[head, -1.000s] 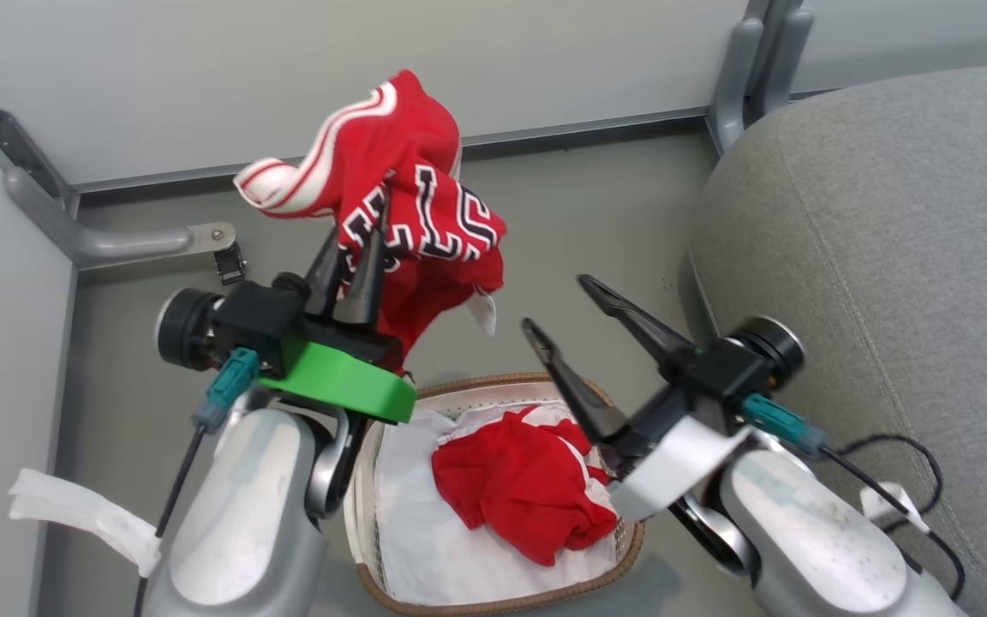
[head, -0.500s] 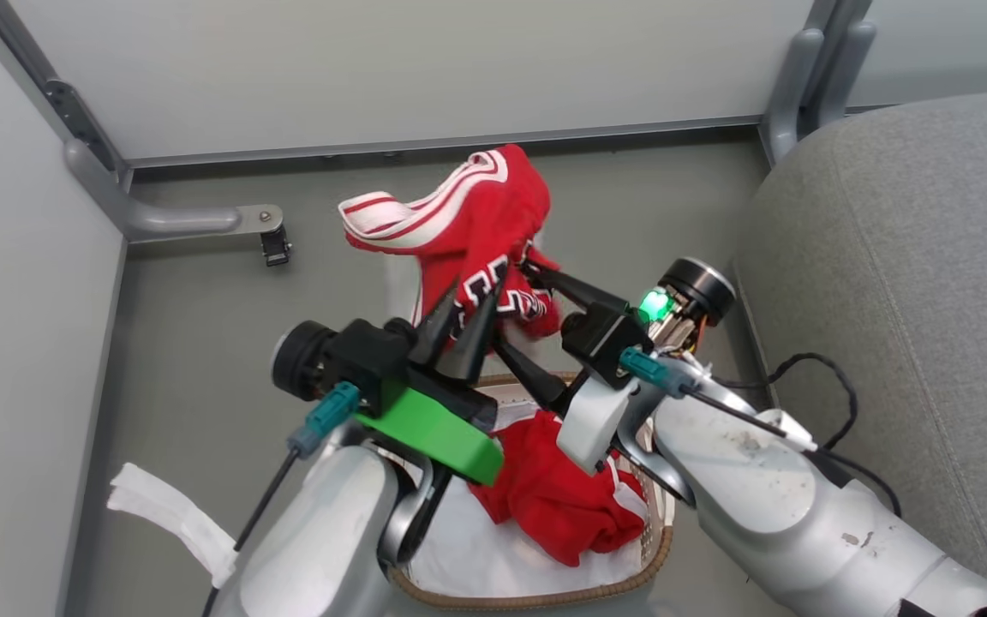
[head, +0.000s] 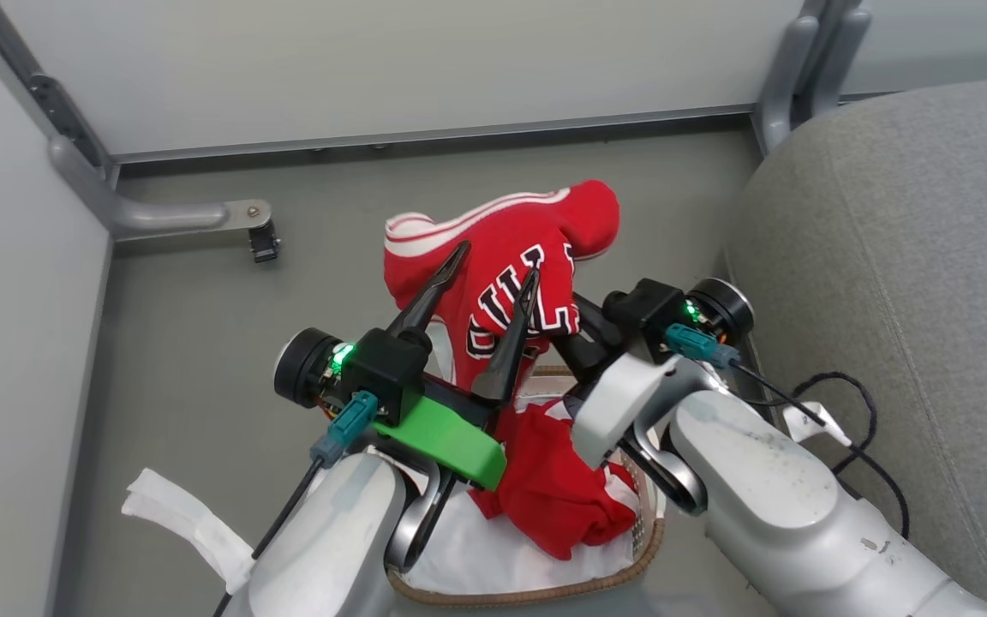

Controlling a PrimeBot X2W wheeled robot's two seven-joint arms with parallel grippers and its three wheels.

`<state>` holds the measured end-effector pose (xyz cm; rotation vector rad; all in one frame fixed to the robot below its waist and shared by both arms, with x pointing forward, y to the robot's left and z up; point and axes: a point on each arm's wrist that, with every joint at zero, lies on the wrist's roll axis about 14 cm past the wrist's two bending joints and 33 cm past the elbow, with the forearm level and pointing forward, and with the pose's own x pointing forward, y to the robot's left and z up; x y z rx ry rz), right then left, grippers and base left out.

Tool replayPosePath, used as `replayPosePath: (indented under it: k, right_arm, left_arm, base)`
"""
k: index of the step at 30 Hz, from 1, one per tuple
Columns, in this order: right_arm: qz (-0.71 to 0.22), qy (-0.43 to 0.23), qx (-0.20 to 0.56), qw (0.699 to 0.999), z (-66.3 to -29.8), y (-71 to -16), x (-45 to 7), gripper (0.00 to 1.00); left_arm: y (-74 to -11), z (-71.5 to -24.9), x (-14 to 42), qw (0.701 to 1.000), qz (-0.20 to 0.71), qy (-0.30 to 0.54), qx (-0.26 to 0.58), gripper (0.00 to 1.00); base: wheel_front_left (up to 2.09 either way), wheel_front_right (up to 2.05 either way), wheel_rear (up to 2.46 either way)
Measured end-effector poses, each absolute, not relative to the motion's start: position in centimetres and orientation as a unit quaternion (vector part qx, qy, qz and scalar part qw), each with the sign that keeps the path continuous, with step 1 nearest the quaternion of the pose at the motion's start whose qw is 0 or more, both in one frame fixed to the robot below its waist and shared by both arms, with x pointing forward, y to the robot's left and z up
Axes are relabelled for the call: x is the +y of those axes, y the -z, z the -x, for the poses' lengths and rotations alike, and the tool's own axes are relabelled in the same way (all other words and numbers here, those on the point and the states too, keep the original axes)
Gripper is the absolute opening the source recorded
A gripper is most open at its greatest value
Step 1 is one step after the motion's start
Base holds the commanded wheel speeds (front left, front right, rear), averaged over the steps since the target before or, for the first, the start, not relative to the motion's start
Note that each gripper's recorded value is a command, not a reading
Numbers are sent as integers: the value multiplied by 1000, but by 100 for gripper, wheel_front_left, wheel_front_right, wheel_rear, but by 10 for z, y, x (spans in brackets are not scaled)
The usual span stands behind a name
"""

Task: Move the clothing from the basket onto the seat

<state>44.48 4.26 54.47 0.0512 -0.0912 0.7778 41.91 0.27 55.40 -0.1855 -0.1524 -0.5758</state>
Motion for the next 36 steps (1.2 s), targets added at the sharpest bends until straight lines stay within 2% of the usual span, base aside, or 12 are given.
replayPosePath:
  k: [10, 24, 32, 36]
  right_arm:
    - [-75, -237, -42, 968, -437, -536, -66, 0]
    - [-36, -53, -41, 997, -396, -531, -212, 0]
    - [98, 20, -43, 994, -425, -564, -310, 0]
    - [106, 78, -51, 990, -447, -586, -363, 0]
  left_arm:
    - [-530, -417, -40, 935, 81, 342, -49, 100]
    - [-513, -391, -129, 879, 121, 461, -14, 100]
    - [-487, -400, -147, 866, 125, 484, 11, 100]
    - [-474, -411, -150, 865, 127, 486, 18, 100]
  base:
    - [0, 0, 0]
    - [0, 0, 0]
    - [0, 0, 0]
    - [0, 0, 0]
